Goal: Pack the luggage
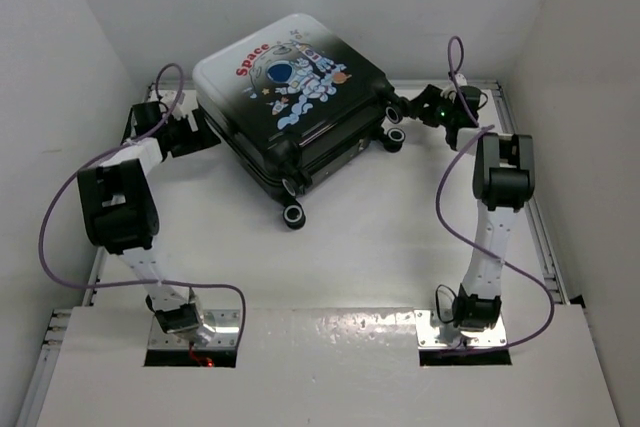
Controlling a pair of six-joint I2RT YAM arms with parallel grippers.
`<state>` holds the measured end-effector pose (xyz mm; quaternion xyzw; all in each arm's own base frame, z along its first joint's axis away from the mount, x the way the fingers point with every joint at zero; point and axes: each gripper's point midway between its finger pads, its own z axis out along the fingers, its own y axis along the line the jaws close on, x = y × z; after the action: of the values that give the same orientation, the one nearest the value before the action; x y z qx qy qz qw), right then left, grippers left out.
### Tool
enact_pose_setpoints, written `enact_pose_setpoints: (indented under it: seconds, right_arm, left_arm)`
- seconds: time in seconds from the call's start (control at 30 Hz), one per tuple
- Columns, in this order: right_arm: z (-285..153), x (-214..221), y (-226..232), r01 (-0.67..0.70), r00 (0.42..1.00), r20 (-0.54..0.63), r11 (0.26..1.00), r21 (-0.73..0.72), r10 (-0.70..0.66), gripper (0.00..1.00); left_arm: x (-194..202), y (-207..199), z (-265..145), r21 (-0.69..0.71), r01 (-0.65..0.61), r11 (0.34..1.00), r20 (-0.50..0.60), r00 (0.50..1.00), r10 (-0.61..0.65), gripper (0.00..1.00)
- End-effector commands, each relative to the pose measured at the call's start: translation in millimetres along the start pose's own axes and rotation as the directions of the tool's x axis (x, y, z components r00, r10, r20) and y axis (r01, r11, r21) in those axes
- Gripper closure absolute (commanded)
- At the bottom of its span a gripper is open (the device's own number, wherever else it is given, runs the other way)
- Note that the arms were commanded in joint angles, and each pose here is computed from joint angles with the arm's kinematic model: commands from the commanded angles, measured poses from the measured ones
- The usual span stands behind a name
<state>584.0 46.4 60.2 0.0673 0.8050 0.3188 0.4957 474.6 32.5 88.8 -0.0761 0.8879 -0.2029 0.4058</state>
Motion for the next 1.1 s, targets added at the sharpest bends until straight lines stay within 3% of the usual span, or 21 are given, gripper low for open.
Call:
enact_pose_setpoints:
  seconds: [0.0,0.17,0.33,0.43,0.47,0.6,0.67,0.77,0.87,0.97,1.03,1.07]
  right_arm:
    - [32,-10,10,-0.140,0.990,-0.004,0.989,-0.049,0.140,0.39]
    - [42,55,27,-0.267,0.949,-0.181,0.963,-0.031,0.257,0.44]
    - [-11,132,60,-0.380,0.862,-0.350,0.925,0.032,0.366,0.51]
    - [-36,136,80,-0.378,0.864,-0.353,0.925,0.018,0.360,0.54]
    - [-49,156,72,-0.396,0.842,-0.374,0.916,0.060,0.389,0.54]
    - [-65,146,64,-0.363,0.868,-0.334,0.928,0.082,0.368,0.54]
    - [-75,121,52,-0.353,0.890,-0.271,0.931,0.097,0.366,0.45]
    - [-96,87,32,-0.234,0.948,-0.194,0.966,0.109,0.251,0.38]
    - [-129,41,33,-0.104,0.992,-0.064,0.987,0.125,0.113,0.38]
    - [-155,25,42,0.076,0.997,0.002,0.988,0.133,-0.077,0.38]
    - [-173,45,52,0.190,0.982,-0.041,0.973,0.133,-0.186,0.38]
    - [-186,33,71,0.241,0.970,-0.013,0.963,0.119,-0.241,0.38]
  left_arm:
    - [-27,-14,-25,0.022,-0.076,0.997,0.116,0.991,0.073,0.14]
    - [-10,-13,-49,0.030,-0.044,0.999,0.102,0.994,0.041,0.14]
    - [13,-36,-51,0.071,-0.075,0.995,0.053,0.996,0.071,0.14]
    - [31,-47,-49,0.084,-0.084,0.993,0.023,0.996,0.082,0.14]
    - [38,-50,-47,0.092,-0.083,0.992,0.007,0.997,0.083,0.14]
    - [65,-74,-48,0.145,-0.101,0.984,-0.023,0.994,0.105,0.14]
    - [68,-78,-50,0.144,-0.103,0.984,-0.018,0.994,0.107,0.14]
    - [61,-82,-59,0.113,-0.090,0.989,0.040,0.995,0.086,0.14]
    - [50,-83,-67,0.080,-0.085,0.993,0.087,0.993,0.078,0.13]
    - [44,-79,-80,0.021,-0.077,0.997,0.092,0.993,0.075,0.11]
    - [41,-77,-89,-0.016,-0.075,0.997,0.064,0.995,0.076,0.00]
    - [38,-78,-95,-0.028,-0.091,0.995,0.069,0.993,0.093,0.00]
